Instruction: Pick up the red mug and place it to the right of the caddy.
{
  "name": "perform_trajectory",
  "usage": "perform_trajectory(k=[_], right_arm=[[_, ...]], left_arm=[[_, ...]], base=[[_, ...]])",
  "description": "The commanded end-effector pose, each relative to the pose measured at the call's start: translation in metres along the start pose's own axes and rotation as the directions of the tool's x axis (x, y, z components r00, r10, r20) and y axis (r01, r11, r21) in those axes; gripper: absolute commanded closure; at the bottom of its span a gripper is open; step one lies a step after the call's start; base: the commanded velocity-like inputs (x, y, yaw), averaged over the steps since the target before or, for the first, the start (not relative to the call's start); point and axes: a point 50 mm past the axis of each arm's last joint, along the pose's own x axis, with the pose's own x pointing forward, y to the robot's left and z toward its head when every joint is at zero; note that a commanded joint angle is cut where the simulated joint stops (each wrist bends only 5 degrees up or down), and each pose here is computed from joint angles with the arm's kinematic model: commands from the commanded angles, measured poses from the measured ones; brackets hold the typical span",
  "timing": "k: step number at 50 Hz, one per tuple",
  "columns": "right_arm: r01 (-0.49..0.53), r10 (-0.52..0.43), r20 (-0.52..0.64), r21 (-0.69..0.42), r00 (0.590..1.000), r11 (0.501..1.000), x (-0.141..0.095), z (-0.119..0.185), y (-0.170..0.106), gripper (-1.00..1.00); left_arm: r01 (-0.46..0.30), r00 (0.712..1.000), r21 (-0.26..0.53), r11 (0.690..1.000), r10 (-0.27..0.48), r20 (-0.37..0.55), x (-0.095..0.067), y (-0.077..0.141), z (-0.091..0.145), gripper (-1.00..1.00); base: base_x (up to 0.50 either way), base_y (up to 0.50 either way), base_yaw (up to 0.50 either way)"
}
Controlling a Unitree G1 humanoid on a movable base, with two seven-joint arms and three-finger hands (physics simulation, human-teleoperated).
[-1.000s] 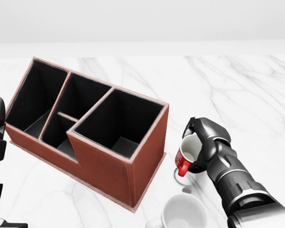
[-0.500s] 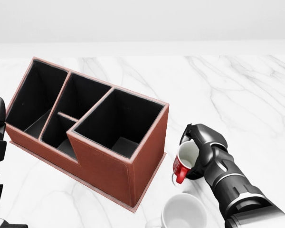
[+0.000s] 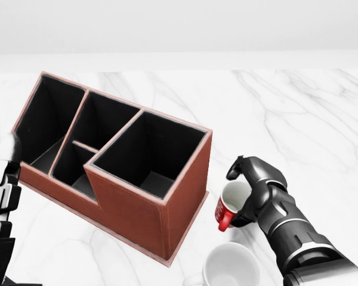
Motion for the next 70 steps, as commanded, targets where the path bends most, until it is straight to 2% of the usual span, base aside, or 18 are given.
perform_trajectory(k=[1, 12, 13, 15, 16, 18, 20, 21, 23, 34, 41, 49, 53, 57, 60, 65, 68, 70], right_arm=[[0.024, -0.024, 0.003, 0.003, 1.000, 1.000, 0.000, 0.001, -0.004, -1.00], [0.010, -0.010, -0.001, 0.012, 1.000, 1.000, 0.000, -0.001, -0.003, -1.00], [0.011, -0.011, -0.001, 0.011, 1.000, 1.000, 0.000, -0.001, -0.003, -1.00], [0.012, -0.012, 0.000, 0.008, 1.000, 1.000, 0.001, -0.001, -0.004, -1.00], [0.010, -0.010, -0.002, 0.004, 1.000, 1.000, 0.000, -0.002, -0.004, -1.00], [0.013, -0.013, -0.005, -0.002, 1.000, 1.000, 0.001, -0.004, -0.006, -1.00], [0.015, -0.015, -0.012, -0.005, 1.000, 1.000, 0.001, -0.007, -0.008, -1.00], [0.019, -0.019, -0.017, -0.005, 1.000, 1.000, 0.001, -0.009, -0.010, -1.00], [0.023, -0.023, -0.022, -0.005, 0.999, 1.000, 0.001, -0.012, -0.013, -1.00], [0.061, -0.061, 0.000, -0.043, 0.998, 0.997, 0.003, -0.011, -0.050, -1.00], [0.097, -0.096, 0.021, -0.047, 0.995, 0.994, 0.002, -0.009, -0.089, -1.00], [0.120, -0.118, 0.049, -0.028, 0.992, 0.992, -0.006, -0.011, -0.129, -1.00], [0.125, -0.127, 0.105, 0.033, 0.986, 0.992, -0.015, -0.006, -0.150, -1.00], [0.129, -0.140, 0.216, 0.064, 0.966, 0.990, -0.034, 0.001, -0.172, -1.00], [0.122, -0.137, 0.328, 0.063, 0.935, 0.990, -0.056, 0.011, -0.187, -1.00], [0.142, -0.149, 0.435, 0.049, 0.888, 0.989, -0.084, 0.019, -0.203, -1.00], [0.200, -0.214, 0.534, 0.086, 0.818, 0.976, -0.110, 0.025, -0.213, -1.00], [0.277, -0.280, 0.622, 0.104, 0.731, 0.955, -0.140, 0.032, -0.212, -1.00]], left_arm=[[-0.003, 0.991, -0.030, 1.000, -0.001, -0.136, -0.009, -0.001, -0.025, -1.00], [-0.005, 0.991, -0.033, 0.999, 0.000, -0.135, -0.009, -0.001, -0.025, -1.00], [-0.004, 0.998, -0.019, 1.000, 0.002, -0.067, -0.005, 0.000, -0.011, -1.00], [-0.004, 0.993, -0.029, 1.000, 0.001, -0.115, -0.008, -0.001, -0.021, -1.00], [-0.003, 1.000, -0.006, 1.000, 0.003, -0.001, -0.002, 0.000, 0.001, -1.00], [-0.004, 0.999, -0.014, 1.000, 0.004, -0.040, -0.003, 0.001, -0.007, -1.00], [-0.006, 0.993, -0.031, 1.000, 0.002, -0.121, -0.008, 0.000, -0.023, -1.00], [-0.005, 1.000, -0.010, 1.000, 0.004, -0.023, -0.003, 0.001, -0.003, -1.00], [-0.005, 0.998, 0.006, 1.000, 0.004, 0.059, 0.001, 0.001, 0.012, -1.00], [-0.003, 0.997, 0.012, 1.000, 0.002, 0.072, 0.001, 0.000, 0.016, -1.00], [-0.001, 0.997, 0.014, 1.000, 0.000, 0.079, 0.001, 0.000, 0.017, -1.00], [0.000, 0.997, 0.015, 1.000, -0.001, 0.081, 0.000, 0.000, 0.018, -1.00], [-0.001, 0.997, 0.014, 1.000, 0.000, 0.077, 0.000, 0.000, 0.018, -1.00], [-0.002, 0.996, 0.018, 1.000, 0.000, 0.094, -0.001, 0.001, 0.022, -1.00], [0.000, 0.996, 0.018, 1.000, -0.001, 0.094, -0.001, 0.000, 0.022, -1.00], [0.006, 0.996, 0.017, 1.000, -0.007, 0.087, -0.002, -0.002, 0.022, -1.00], [0.007, 0.996, 0.017, 1.000, -0.009, 0.089, -0.002, -0.002, 0.023, -1.00], [0.009, 0.996, 0.017, 1.000, -0.011, 0.090, -0.003, -0.003, 0.023, -1.00]], base=[[0.00, 0.00, 0.00], [0.00, 0.00, 0.00], [0.00, 0.00, 0.00], [0.00, 0.00, 0.00], [0.00, 0.00, 0.00], [0.00, 0.00, 0.00], [0.00, 0.00, 0.00], [0.00, 0.00, 0.00], [0.00, 0.00, 0.00], [0.00, 0.00, 0.00], [0.00, 0.00, 0.00], [0.00, 0.00, 0.00], [0.00, 0.00, 0.00], [0.00, 0.00, 0.00], [0.00, 0.00, 0.00], [0.00, 0.00, 0.00], [0.00, 0.00, 0.00], [0.00, 0.00, 0.00]])
